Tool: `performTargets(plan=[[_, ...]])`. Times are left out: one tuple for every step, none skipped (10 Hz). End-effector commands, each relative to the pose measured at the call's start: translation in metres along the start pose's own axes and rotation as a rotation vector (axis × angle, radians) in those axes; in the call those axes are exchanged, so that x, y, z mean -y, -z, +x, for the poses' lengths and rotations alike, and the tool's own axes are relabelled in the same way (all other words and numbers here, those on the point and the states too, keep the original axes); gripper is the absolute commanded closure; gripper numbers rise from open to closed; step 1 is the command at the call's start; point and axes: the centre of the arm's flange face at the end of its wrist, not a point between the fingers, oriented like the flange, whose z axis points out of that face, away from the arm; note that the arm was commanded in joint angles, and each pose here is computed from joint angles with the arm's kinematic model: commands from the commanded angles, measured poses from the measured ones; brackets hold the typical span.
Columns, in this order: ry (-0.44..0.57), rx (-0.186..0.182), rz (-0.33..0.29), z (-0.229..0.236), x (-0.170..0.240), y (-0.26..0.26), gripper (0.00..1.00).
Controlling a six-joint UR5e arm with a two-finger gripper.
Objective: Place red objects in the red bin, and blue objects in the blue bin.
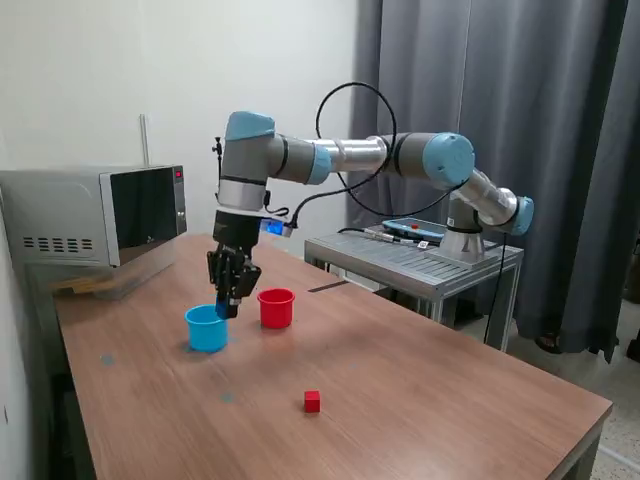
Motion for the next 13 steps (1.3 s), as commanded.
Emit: performTargets(plan=[[0.005,0.001,0.057,-0.007,0.009,0.026,1.0],[0.017,0.001,0.06,-0.01,0.011,0.03,1.0],[0.009,0.004,0.062,-0.019,0.011,0.03,1.0],[0.016,0.005,0.083,-0.033,0.013,0.029,1.0],[0.037,-0.001,0.116,-0.035,0.018,0.033,1.0],[0.033,0.001,0.119,-0.042,0.02,0.036,1.0],[0.007,0.004,0.12,-0.061,0.02,0.04,1.0],[-0.013,0.007,0.121,-0.078,0.021,0.042,1.0],[-0.025,0.007,0.12,-0.094,0.021,0.042,1.0],[-0.043,0.01,0.121,-0.112,0.022,0.041,1.0],[-0.063,0.013,0.119,-0.132,0.023,0.043,1.0],[-0.069,0.012,0.118,-0.145,0.025,0.044,1.0],[-0.074,0.007,0.12,-0.151,0.025,0.041,1.0]])
